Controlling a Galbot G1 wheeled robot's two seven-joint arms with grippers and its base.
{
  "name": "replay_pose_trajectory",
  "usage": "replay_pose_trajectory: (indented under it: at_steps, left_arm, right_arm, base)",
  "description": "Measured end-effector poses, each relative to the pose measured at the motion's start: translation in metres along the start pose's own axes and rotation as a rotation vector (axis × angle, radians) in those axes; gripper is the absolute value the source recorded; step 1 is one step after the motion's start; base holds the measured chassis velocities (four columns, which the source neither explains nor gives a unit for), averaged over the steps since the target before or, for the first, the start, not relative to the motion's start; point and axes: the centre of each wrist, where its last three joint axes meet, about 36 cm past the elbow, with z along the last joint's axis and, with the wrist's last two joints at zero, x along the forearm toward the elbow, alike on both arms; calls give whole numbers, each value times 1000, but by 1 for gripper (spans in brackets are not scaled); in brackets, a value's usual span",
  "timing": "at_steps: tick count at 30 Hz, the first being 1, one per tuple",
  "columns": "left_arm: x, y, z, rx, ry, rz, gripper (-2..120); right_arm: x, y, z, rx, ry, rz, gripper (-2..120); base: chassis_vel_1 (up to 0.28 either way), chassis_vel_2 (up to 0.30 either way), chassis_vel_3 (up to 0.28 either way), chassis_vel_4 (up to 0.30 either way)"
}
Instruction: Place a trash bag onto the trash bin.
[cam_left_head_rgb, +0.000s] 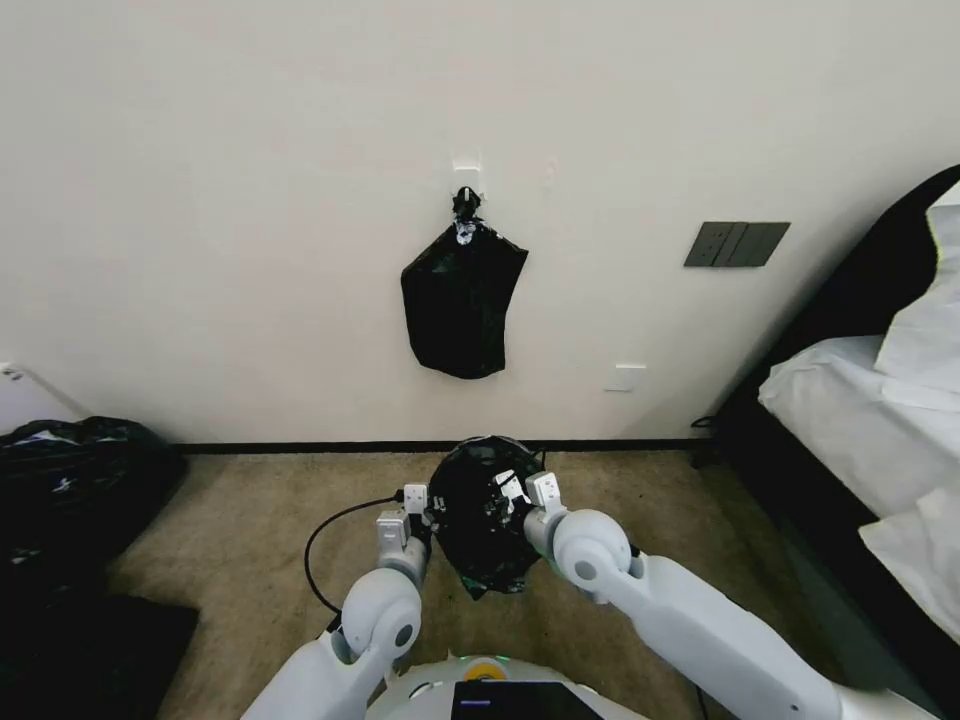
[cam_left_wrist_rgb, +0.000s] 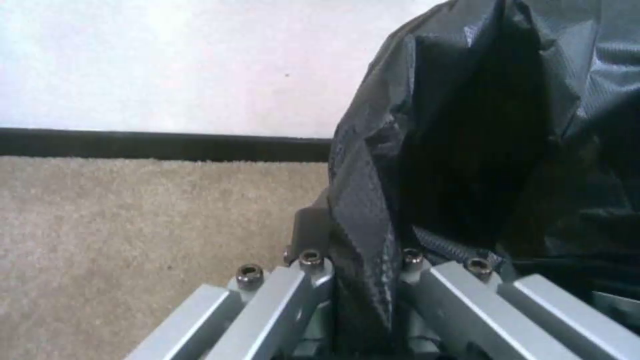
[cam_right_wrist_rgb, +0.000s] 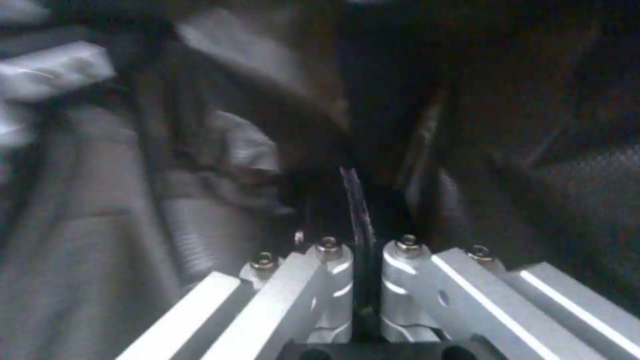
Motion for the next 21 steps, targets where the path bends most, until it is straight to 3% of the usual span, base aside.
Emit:
replay_pose_trajectory:
  at_steps: [12, 21]
  left_arm:
    - [11, -5, 0, 7, -3, 20, 2]
    - [19, -4, -2, 15, -6, 29, 2]
  right_arm:
    - [-53, 6, 6, 5, 72, 79, 0]
    - [-70, 8, 11, 17, 92, 98, 0]
  base:
    - [0, 0, 0, 0]
    - [0, 0, 0, 0]
